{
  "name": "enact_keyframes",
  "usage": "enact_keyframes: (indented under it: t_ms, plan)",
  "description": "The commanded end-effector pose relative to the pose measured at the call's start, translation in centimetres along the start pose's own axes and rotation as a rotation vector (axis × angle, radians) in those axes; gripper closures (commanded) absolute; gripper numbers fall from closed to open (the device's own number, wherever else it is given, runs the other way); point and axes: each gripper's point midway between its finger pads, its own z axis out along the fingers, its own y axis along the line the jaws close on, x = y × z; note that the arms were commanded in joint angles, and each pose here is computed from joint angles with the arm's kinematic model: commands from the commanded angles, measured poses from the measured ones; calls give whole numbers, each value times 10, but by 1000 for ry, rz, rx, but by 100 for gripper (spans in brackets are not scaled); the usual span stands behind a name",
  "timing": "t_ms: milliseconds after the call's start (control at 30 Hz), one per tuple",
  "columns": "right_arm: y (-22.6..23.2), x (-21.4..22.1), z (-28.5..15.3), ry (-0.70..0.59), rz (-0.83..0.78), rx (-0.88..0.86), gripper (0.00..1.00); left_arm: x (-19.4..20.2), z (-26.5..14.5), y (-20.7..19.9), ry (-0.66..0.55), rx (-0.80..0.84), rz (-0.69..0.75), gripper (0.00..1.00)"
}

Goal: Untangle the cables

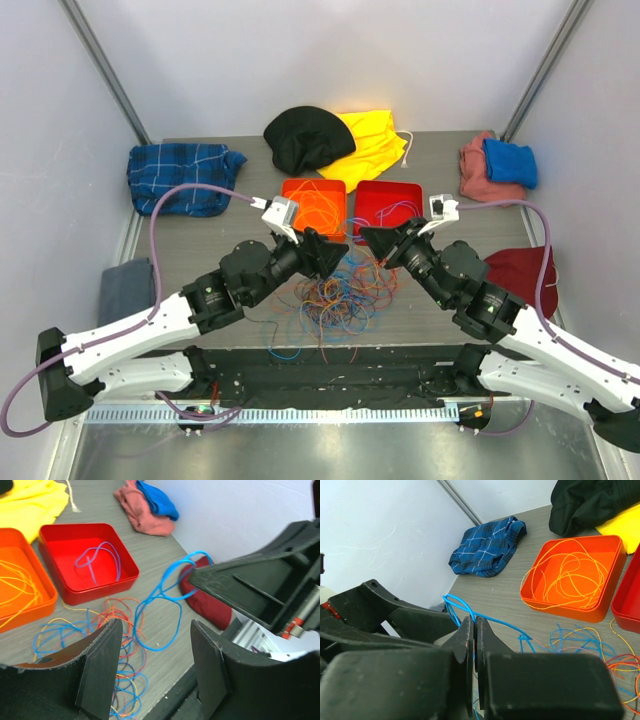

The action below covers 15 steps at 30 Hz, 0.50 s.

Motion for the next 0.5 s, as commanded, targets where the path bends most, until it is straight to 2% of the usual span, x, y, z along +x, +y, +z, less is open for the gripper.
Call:
enact_keyframes:
  t_ms: [0, 467]
  plan:
    - [14, -24, -7, -55, 14, -40, 99, -39, 3, -3, -120, -34, 10, 38]
    - [13, -21, -9, -50, 18, -45, 99, -59, 6, -1, -179, -76, 38, 36]
